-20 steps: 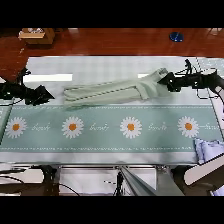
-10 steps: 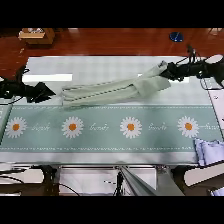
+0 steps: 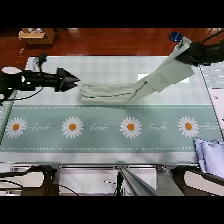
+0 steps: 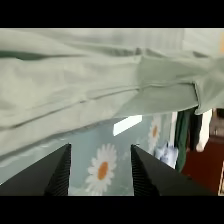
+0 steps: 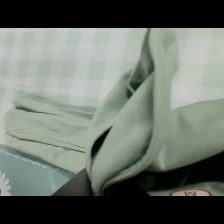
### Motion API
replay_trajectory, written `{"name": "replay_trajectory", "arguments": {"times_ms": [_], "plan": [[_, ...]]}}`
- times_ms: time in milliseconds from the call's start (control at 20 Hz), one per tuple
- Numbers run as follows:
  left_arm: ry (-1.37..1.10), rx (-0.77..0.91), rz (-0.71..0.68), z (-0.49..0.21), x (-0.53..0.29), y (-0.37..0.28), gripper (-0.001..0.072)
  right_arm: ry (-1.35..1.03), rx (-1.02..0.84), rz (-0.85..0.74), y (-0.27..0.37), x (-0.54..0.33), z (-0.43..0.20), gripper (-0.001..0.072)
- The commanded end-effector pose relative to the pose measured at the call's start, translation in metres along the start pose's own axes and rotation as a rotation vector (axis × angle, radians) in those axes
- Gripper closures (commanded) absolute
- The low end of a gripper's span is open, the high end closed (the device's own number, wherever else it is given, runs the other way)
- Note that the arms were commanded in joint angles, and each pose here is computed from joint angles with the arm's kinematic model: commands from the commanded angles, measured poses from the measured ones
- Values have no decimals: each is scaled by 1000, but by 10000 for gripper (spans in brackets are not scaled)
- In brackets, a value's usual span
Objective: Fold the shirts.
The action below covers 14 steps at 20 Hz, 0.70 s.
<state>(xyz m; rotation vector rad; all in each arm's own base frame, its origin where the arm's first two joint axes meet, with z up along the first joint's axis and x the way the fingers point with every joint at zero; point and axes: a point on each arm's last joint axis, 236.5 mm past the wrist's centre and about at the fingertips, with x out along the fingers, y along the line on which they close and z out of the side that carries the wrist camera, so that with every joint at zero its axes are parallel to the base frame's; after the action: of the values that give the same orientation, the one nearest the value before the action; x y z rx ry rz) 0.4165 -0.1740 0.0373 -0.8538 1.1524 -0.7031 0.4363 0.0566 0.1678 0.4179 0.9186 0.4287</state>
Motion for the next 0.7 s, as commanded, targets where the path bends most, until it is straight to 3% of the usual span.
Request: {"name": "replay_trajectory", "arguments": {"times_ms": [0, 100, 150, 200, 250, 650], "plan": [[64, 113, -39, -34, 62, -47, 242, 4, -8, -60, 18, -40, -16, 682], [60, 169, -22, -52, 97, -65, 243, 18, -2, -79, 23, -52, -25, 682], [54, 193, -13, -60, 113, -72, 278, 32, -3, -91, 25, -54, -30, 682], [53, 217, -5, -70, 128, -78, 372, 55, -4, -104, 27, -54, -36, 682], [59, 229, -4, -81, 141, -84, 385, 83, -8, -116, 29, -51, -43, 682], [150, 96, -90, -129, 203, -82, 381, 156, -50, -200, 39, -35, -62, 682]]}}
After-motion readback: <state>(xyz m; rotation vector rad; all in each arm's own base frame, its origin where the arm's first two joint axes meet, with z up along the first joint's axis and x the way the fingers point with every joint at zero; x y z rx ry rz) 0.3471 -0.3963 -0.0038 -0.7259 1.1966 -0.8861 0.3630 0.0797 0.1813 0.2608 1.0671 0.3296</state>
